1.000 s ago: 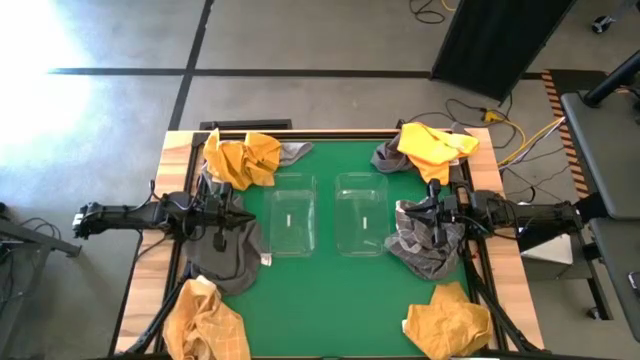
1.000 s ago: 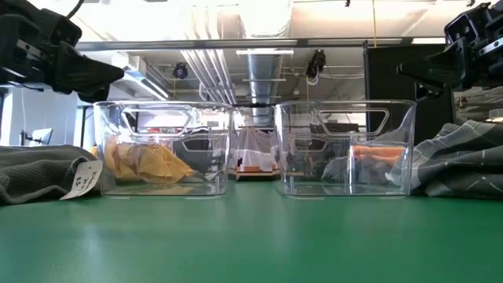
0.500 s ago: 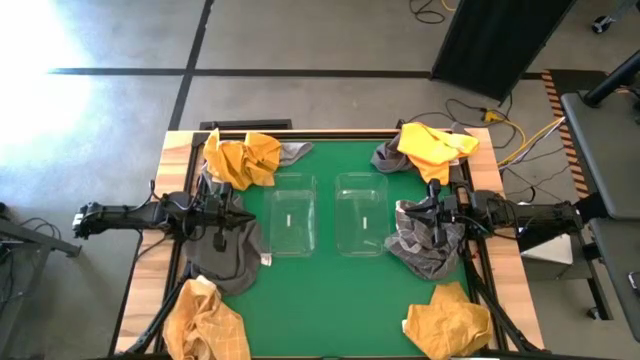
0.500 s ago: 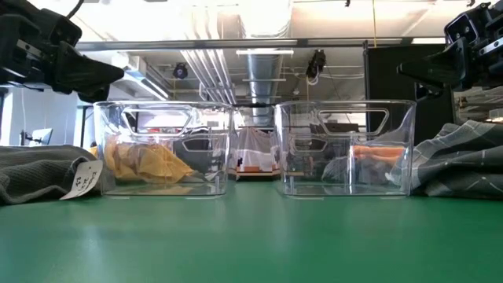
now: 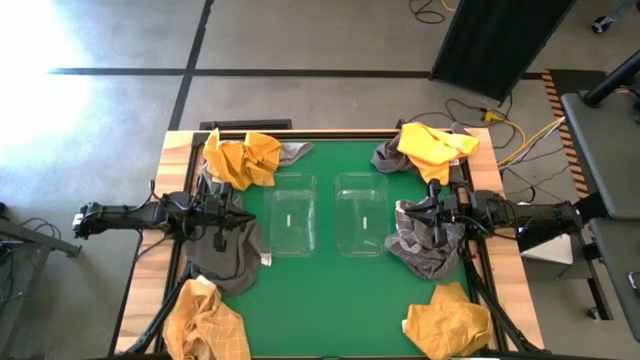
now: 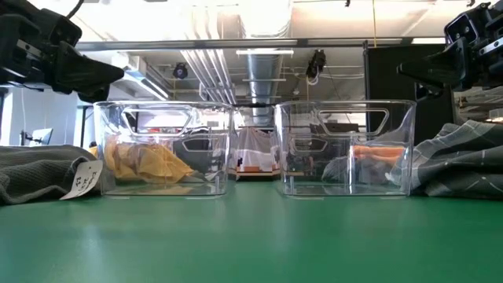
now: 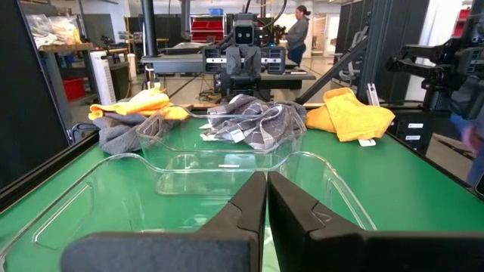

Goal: Sort towels by color in basket

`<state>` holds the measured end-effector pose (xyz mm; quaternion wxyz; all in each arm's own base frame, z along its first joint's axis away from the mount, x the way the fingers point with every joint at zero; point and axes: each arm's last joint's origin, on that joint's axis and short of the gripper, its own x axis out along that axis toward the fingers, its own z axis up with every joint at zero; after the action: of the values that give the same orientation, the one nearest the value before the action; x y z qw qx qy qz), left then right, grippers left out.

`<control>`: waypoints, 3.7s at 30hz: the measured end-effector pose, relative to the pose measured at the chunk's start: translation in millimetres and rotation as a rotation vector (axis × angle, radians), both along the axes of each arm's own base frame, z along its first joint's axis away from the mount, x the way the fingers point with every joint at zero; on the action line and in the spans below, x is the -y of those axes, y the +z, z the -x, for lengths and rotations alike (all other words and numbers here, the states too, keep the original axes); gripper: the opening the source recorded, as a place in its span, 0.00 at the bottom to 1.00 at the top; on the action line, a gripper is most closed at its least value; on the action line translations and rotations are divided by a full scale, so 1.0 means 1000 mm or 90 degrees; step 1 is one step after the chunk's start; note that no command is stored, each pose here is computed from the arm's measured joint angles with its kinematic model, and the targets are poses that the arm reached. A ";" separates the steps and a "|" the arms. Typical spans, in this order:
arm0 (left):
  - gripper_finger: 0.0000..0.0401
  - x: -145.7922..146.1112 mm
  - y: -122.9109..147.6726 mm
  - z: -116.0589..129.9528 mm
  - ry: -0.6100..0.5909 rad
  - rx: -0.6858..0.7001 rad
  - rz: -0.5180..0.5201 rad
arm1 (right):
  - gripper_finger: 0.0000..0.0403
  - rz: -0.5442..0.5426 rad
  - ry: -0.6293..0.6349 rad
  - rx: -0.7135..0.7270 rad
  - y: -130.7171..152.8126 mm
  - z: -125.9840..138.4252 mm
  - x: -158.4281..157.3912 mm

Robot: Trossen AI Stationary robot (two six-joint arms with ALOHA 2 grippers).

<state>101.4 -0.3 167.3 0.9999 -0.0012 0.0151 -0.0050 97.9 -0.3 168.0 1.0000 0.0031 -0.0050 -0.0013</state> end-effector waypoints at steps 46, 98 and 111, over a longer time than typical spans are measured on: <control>0.00 -0.003 0.097 0.012 0.156 -0.173 0.523 | 0.07 -0.101 0.001 0.000 0.000 0.000 0.000; 0.02 0.007 -0.005 -0.056 0.463 -1.051 0.439 | 0.07 -0.101 0.001 0.000 0.000 0.000 0.000; 0.01 0.008 0.161 -0.057 0.317 -0.789 0.433 | 0.07 -0.101 0.001 0.000 0.000 0.000 0.000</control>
<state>158.1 -8.1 328.3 0.7245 -0.3163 0.5721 0.2185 97.9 -0.3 168.1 0.9966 0.0824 -0.0051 -0.0009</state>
